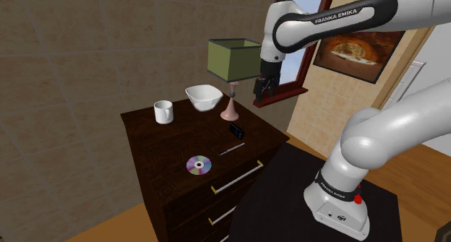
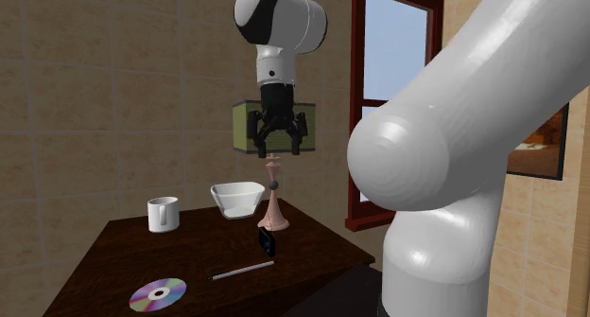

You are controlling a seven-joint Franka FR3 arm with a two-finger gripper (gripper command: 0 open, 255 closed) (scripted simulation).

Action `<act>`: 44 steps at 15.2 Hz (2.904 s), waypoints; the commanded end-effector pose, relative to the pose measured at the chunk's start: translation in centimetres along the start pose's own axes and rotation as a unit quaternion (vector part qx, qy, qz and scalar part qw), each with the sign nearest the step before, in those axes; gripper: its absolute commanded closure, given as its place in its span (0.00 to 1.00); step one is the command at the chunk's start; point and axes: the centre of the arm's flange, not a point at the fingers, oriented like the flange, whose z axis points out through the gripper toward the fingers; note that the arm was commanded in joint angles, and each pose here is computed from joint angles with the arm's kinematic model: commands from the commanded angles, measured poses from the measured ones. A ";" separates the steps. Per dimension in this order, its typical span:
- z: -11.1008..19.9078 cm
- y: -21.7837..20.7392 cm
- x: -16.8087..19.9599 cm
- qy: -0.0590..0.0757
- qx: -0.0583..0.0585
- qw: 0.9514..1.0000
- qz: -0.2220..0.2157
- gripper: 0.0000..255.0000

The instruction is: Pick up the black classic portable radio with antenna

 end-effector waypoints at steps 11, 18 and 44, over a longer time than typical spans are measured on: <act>13.1 4.4 8.5 0.015 0.047 0.998 0.028 0.00; 19.8 6.4 12.7 0.021 0.071 0.996 0.042 0.00; 20.1 6.4 12.7 0.021 0.071 0.996 0.042 1.00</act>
